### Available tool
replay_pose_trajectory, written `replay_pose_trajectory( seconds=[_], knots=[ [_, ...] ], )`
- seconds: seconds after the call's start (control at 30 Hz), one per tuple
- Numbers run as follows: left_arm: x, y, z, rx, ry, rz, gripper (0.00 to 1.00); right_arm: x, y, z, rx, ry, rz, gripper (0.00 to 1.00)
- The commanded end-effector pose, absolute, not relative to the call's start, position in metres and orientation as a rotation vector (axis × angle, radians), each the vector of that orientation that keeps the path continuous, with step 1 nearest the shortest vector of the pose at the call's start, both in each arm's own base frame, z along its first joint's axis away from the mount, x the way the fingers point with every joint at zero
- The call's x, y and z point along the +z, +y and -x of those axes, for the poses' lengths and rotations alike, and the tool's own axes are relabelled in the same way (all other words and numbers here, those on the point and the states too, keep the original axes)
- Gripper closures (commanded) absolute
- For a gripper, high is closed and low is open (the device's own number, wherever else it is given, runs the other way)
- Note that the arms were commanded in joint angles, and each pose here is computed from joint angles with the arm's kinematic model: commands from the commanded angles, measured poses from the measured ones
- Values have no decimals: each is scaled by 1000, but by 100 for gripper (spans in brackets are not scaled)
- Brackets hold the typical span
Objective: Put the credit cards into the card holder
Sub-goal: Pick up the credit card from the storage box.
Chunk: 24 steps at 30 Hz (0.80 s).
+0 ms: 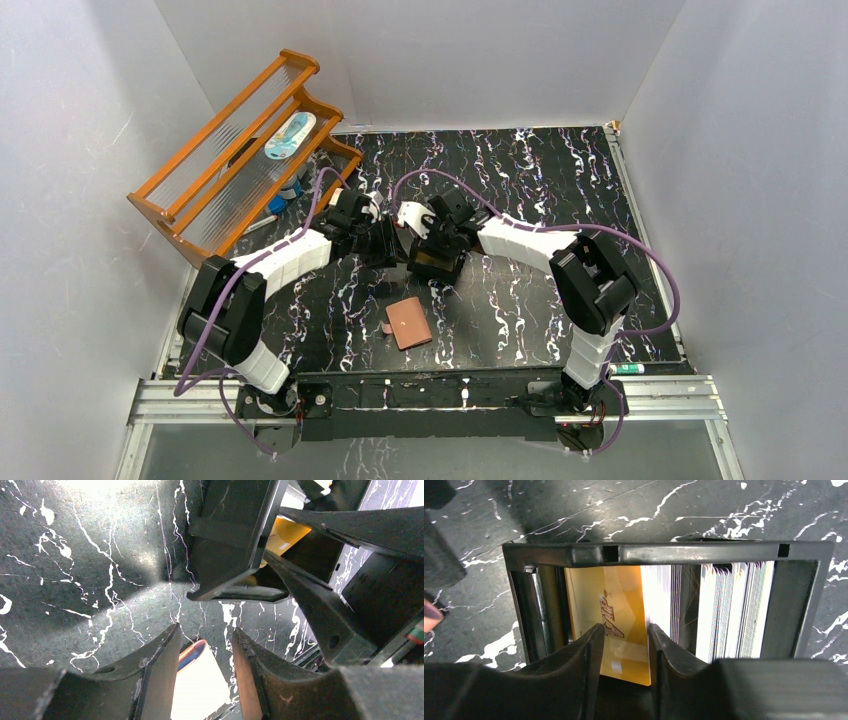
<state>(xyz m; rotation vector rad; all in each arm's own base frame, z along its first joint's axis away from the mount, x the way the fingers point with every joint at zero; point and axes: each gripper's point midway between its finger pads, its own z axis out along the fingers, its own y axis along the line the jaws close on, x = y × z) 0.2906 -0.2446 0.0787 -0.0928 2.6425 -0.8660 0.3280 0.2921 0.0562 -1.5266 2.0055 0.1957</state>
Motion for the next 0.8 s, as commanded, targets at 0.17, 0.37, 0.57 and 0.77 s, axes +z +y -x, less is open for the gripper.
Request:
replay_pose_trajectory(
  seconds=[0.17,0.37,0.57,0.77],
  knots=[
    [85,-242,-290,-867,2633,80,60,82,292,-349,119,1969,1400,52],
    [86,-242,-290,-872,2631,79,60,87,290,-353,92,1959,1383,61],
    [84,-242,-289,-872,2634,78,60,98,291,-357,87,1948,1339,75],
    [85,-243,-290,-876,2632,81,60,118,292,-357,104,1910,1296,92]
  ],
)
